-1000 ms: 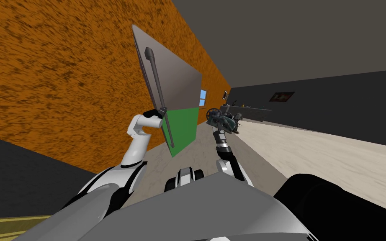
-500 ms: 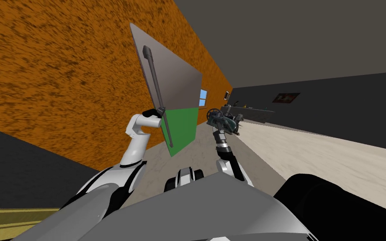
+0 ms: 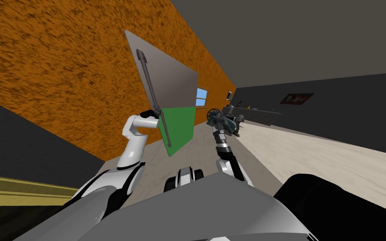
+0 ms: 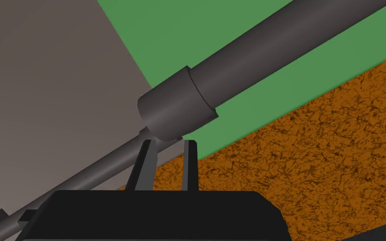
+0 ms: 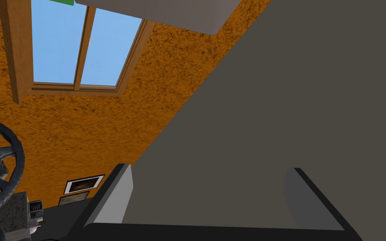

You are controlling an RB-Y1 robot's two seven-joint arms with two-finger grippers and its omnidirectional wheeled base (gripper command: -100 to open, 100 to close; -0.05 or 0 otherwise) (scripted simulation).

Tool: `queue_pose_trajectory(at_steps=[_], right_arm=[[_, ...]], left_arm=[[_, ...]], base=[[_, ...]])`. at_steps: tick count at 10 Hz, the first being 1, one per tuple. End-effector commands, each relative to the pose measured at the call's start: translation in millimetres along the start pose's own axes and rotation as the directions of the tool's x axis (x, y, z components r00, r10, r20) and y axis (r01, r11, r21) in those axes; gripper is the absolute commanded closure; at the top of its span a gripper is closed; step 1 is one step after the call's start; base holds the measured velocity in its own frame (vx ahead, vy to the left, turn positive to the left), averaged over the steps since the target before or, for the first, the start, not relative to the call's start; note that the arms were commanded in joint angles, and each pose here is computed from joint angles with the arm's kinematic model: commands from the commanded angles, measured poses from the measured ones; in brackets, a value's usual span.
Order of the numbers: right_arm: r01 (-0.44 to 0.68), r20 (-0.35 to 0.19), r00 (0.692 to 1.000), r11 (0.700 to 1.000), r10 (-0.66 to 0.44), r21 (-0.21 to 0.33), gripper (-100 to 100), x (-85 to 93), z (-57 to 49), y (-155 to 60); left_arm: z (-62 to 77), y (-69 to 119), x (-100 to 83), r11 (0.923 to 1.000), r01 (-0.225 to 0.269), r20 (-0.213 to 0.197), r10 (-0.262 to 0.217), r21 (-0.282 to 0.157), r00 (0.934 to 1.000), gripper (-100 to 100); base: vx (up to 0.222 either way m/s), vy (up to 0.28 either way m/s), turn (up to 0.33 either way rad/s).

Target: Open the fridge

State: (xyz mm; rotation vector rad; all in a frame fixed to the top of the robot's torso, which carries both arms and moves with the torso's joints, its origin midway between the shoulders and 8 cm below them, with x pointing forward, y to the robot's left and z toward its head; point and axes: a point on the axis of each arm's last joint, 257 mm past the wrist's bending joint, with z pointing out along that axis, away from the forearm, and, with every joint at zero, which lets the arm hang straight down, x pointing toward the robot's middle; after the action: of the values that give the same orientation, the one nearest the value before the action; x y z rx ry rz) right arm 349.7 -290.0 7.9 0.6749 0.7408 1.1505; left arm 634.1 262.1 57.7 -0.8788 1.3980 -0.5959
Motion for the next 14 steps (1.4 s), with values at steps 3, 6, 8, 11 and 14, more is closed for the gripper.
queue_pose_trajectory(at_steps=[3, 6, 8, 11, 14], right_arm=[[0.0, 0.0, 1.0, 1.0, 0.0, 0.0, 0, 0.0, 0.0, 0], [0.0, 0.0, 1.0, 1.0, 0.0, 0.0, 0, 0.1, 0.0, 0], [0.001, 0.0, 1.0, 1.0, -0.001, 0.0, 0, -0.2, -0.1, 0], [0.001, 0.0, 1.0, 1.0, -0.001, 0.001, 0, -0.3, -0.2, 0], [0.001, 0.0, 1.0, 1.0, -0.001, 0.0, 0, -0.3, -0.2, 0]], left_arm=[[-3.3, 5.1, -33.2, 0.9997, 0.008, 0.081, -0.007, -0.021, 0.9967, 100], [-5.4, 12.1, -45.8, 0.9991, 0.011, 0.112, -0.006, -0.041, 0.9936, 100], [-4.2, 13.4, -50.6, 0.9985, -0.004, 0.116, 0.011, -0.055, 0.9932, -100], [-2.9, 13.5, -55.7, 0.9975, -0.023, 0.119, 0.031, -0.067, 0.9924, -100], [-1.4, 13.7, -61.8, 0.9956, -0.045, 0.121, 0.055, -0.082, 0.9911, -100]], base=[[-0.079, -0.291, 0.049], [-0.13, -0.343, 0.096], [0.112, 0.081, -0.022], [0.127, 0.153, -0.009], [0.14, 0.124, -0.002]])
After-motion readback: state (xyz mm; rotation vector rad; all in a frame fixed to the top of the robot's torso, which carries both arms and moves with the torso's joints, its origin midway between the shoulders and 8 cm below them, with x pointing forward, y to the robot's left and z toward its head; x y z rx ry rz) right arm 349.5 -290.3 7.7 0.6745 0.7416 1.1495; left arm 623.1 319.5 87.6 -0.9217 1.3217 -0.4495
